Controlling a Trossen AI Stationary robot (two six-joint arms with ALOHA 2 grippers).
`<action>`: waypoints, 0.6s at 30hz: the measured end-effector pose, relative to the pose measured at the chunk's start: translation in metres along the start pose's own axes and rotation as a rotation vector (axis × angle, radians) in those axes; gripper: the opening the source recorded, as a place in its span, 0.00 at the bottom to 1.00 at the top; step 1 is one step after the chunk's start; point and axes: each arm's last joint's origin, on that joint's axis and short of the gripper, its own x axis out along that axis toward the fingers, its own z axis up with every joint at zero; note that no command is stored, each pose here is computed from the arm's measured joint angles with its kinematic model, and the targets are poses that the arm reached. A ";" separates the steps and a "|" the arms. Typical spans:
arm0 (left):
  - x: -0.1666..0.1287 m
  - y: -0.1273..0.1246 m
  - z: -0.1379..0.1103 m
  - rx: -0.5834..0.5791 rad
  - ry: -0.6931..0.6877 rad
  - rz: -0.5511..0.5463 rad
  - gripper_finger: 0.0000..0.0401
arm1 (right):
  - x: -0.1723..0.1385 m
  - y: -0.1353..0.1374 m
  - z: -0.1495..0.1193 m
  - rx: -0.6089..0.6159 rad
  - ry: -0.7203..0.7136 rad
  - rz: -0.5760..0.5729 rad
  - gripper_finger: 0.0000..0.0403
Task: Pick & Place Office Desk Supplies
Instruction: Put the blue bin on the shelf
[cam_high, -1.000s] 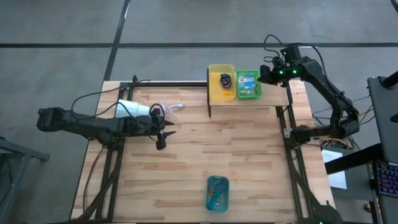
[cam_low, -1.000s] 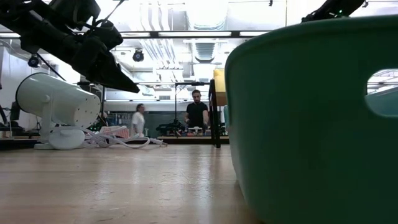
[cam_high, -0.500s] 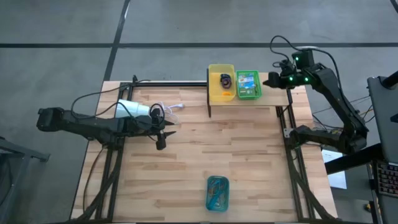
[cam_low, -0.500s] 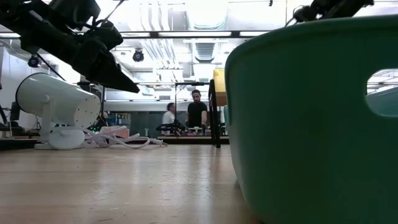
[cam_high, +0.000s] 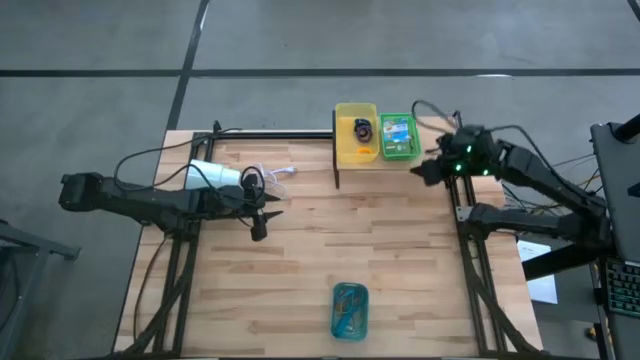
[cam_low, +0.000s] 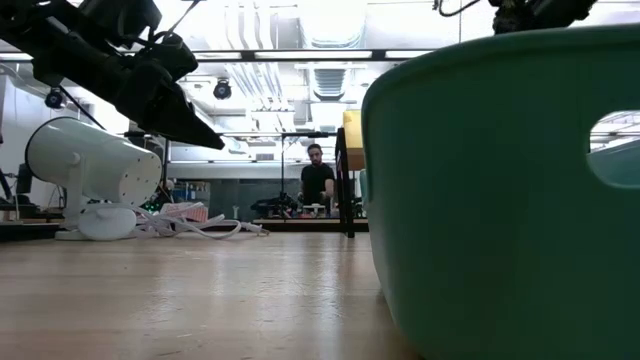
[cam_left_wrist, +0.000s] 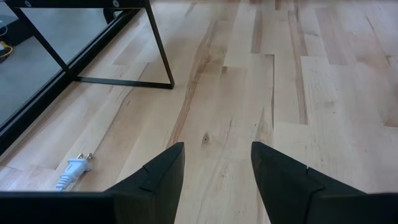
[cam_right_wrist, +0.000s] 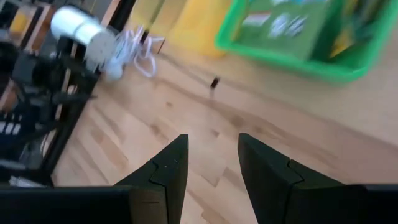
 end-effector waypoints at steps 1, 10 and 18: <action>0.000 0.000 0.000 0.000 0.000 0.000 0.47 | 0.004 0.003 -0.006 -0.012 0.006 0.007 0.34; 0.000 0.000 0.000 0.000 0.000 0.000 0.47 | 0.037 0.030 -0.051 -0.280 -0.026 0.103 0.34; 0.000 0.000 0.000 0.000 0.000 0.000 0.47 | 0.061 0.047 -0.093 -0.458 0.064 0.117 0.34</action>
